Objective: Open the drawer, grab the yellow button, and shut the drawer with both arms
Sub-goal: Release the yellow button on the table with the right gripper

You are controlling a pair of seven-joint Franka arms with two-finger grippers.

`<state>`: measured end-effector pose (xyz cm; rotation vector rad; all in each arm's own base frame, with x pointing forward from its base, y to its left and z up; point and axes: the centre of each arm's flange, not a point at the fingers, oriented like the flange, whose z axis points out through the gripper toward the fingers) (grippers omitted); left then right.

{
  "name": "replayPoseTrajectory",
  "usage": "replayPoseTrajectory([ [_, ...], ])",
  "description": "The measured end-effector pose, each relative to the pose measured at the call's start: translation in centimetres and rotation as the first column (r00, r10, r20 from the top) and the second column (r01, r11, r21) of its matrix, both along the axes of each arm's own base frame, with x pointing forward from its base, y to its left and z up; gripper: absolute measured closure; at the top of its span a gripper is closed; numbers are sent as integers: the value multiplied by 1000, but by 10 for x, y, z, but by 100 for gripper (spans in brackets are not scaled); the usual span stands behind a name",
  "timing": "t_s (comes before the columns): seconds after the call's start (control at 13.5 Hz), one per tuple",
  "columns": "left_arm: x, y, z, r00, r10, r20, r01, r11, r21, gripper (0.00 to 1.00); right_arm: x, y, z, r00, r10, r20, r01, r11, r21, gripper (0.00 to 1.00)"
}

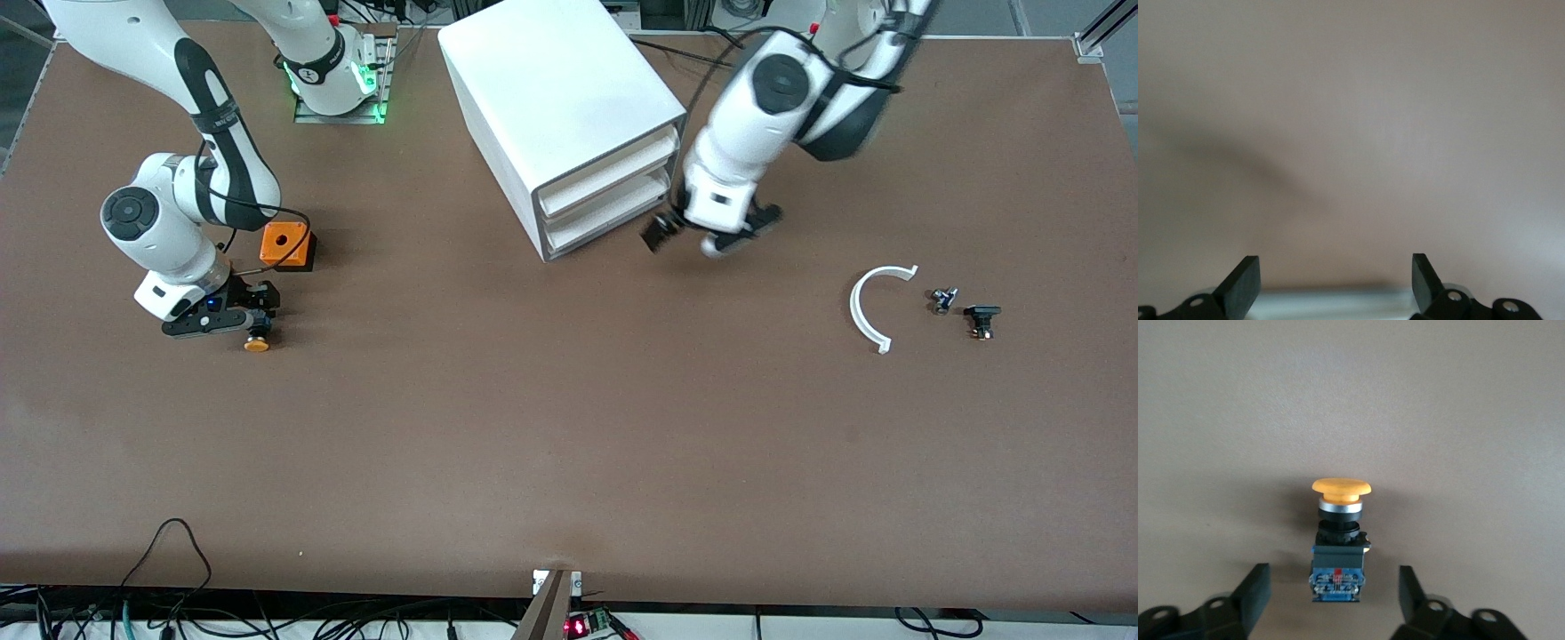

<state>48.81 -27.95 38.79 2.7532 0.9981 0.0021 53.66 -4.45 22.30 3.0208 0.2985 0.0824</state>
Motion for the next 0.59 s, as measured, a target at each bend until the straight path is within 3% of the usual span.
replayPoseTrajectory([
  [0.07, 22, 28, 12, 998, 47, 29, -47, 999, -8, 0, 5, 5, 11, 1000, -16, -13, 16, 1000, 8, 0],
  [0.3, 58, 83, 51, 993, 32, 116, -32, 999, 0, 0, 29, 27, 67, 990, -87, -111, 92, 995, 43, 0],
  [0.44, 69, 123, 88, 993, -30, 117, 25, 999, 38, 0, 52, 45, 118, 982, -116, -151, 127, 989, 70, 0],
  [0.59, 75, 170, 139, 991, -105, 89, 98, 993, 72, 0, 68, 61, 160, 979, -123, -160, 136, 988, 77, 0],
])
